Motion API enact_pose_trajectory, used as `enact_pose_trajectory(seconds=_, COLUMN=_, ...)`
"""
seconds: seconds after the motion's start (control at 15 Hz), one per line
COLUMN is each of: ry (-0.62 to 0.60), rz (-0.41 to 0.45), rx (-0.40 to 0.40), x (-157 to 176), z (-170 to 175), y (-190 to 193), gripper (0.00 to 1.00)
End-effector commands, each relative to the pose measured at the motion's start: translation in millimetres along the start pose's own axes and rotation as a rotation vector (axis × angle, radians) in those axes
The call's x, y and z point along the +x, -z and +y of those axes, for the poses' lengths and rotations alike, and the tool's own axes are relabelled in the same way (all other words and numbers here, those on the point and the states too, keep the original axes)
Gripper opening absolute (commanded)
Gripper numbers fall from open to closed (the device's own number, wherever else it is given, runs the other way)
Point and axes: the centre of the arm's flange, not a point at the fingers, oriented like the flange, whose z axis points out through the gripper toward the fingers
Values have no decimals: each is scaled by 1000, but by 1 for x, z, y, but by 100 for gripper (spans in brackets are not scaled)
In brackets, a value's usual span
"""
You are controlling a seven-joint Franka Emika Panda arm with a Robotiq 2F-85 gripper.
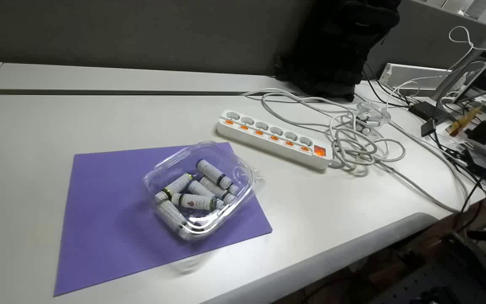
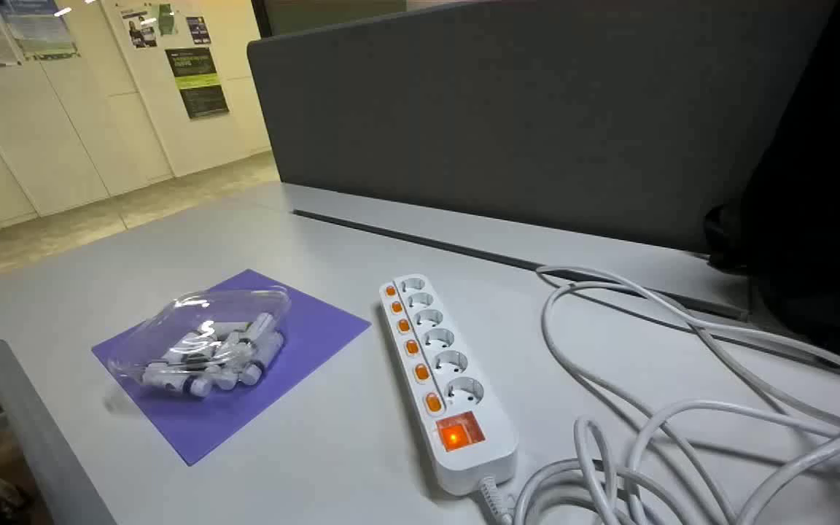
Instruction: Press the third button from the left of the adaptor.
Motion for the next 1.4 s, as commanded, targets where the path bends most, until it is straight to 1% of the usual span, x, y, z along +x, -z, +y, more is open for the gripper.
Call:
enact_pose_trajectory(seconds=0.0, ry=0, rz=2, rx=1, x=0, z=0, y=0, gripper=100)
enact_pose_trajectory(seconds=0.6, ry=0, rz=3, rx=1, x=0, z=0, y=0, gripper=100)
enact_pose_trajectory(seconds=0.67, ry=-9, rz=1, rx=5, x=0, z=-2, y=-1, gripper=100)
enact_pose_trajectory(seconds=0.8, ry=-44, rz=27, rx=-13, x=6, z=-4, y=-11, gripper=100)
enact_pose_trajectory(seconds=1.0, ry=-153, rz=98, rx=-21, x=34, z=4, y=-44, gripper=100)
enact_pose_trajectory(seconds=1.07, ry=-189, rz=115, rx=-21, x=45, z=8, y=-60, gripper=100)
enact_pose_trajectory(seconds=1.33, ry=-295, rz=142, rx=-1, x=80, z=24, y=-121, gripper=100)
